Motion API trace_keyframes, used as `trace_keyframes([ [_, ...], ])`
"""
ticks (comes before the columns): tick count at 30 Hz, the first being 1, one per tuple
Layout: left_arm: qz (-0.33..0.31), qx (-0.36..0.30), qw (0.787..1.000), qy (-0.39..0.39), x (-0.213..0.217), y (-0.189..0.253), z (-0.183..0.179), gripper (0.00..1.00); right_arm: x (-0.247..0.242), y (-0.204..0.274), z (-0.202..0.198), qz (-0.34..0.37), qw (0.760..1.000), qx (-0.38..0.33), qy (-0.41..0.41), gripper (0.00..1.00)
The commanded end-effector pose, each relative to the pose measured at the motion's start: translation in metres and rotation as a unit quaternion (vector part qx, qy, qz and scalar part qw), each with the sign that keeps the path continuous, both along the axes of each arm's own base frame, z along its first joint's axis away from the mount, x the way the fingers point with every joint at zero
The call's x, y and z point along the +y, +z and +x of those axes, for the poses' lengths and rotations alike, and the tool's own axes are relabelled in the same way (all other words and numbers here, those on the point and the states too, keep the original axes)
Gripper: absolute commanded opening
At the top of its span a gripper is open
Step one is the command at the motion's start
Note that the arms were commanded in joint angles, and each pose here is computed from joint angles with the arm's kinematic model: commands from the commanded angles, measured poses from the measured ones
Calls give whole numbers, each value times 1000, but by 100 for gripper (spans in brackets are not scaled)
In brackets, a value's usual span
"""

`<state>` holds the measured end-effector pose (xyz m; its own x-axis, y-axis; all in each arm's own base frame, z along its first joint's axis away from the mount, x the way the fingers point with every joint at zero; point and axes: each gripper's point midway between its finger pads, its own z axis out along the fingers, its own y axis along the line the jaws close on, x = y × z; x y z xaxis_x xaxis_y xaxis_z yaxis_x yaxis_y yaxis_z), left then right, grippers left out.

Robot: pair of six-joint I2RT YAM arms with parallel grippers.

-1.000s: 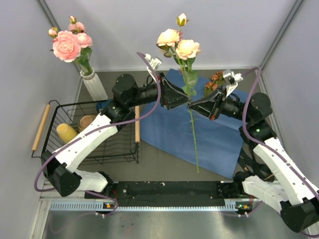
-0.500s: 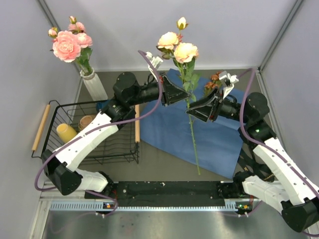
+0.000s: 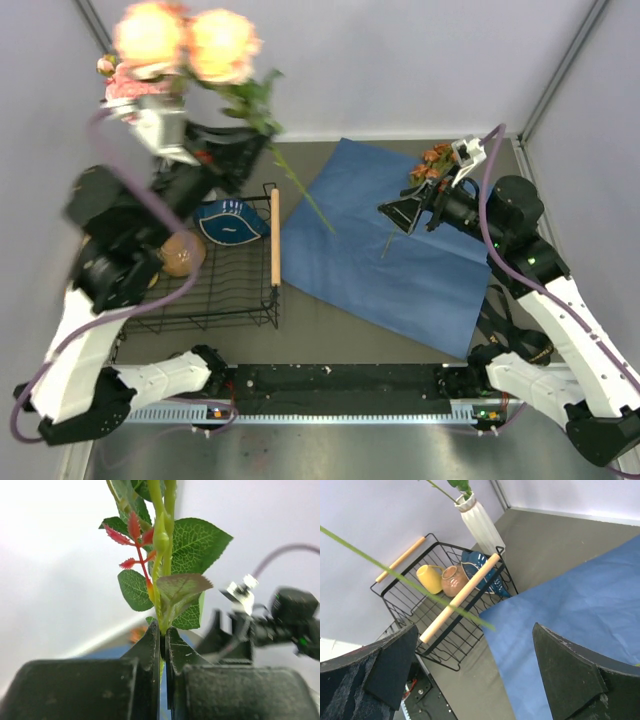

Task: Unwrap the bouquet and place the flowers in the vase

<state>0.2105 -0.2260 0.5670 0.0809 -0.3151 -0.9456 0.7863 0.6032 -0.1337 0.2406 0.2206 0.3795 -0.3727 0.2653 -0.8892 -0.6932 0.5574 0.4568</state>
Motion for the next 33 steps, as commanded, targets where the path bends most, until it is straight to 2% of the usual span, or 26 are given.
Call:
trace_keyframes([
  [1,1,-80,973,219,101,55,-1,0,-5,9,5,-4,1000,-11,-25,98],
  [2,-6,-85,955,284,132,69,-3,0,-5,7,5,-4,1000,-8,-26,98],
  [4,-17,-87,933,347,165,78,-9,0,-4,6,6,-3,1000,-4,-26,98],
  [5,-2,-84,909,408,188,72,-5,0,-4,5,7,-3,1000,-3,-28,98],
  [6,1,-91,896,434,199,72,-6,0,-5,5,7,-3,1000,-2,-29,98],
  [7,-43,-114,877,465,222,88,-21,0,-5,5,7,-3,1000,-2,-31,98],
  [8,-14,-121,859,497,229,81,-18,0,-6,4,8,-3,999,0,-33,98],
  [9,-21,-113,836,537,247,80,-21,0,-5,4,9,-3,999,0,-34,98],
  [10,-66,-126,814,563,263,94,-31,0,-5,3,9,-3,999,2,-34,98],
  [11,-34,-134,789,598,270,90,-29,0,-5,3,9,-3,999,4,-33,98],
  [13,-16,-128,766,630,272,89,-21,0,-5,3,10,-1,999,5,-35,98],
  [16,9,-121,751,649,270,91,-4,0,-5,4,11,0,999,6,-36,98],
  [17,2,-108,759,642,269,89,1,0,-5,4,10,0,999,6,-36,98],
  [20,-1,-76,753,653,280,75,25,0,-5,4,9,-1,999,5,-35,98],
  [23,-15,-74,743,665,292,71,35,0,-8,4,8,-4,999,2,-36,99],
  [24,-12,-69,731,679,302,68,41,0,-9,4,7,-3,999,2,-37,99],
  [26,-29,-64,746,662,304,68,51,0,-9,2,7,-6,999,3,-36,98],
  [27,-38,-61,733,677,320,67,54,0,-10,2,7,-5,999,4,-38,99],
  [28,-69,-58,750,655,318,68,61,0,-10,0,8,-7,999,5,-39,99],
  [32,-123,-41,732,669,353,59,75,0,-14,-1,8,-9,999,2,-44,99],
  [33,-145,-43,722,675,366,60,72,0,-15,0,7,-8,999,1,-46,99],
])
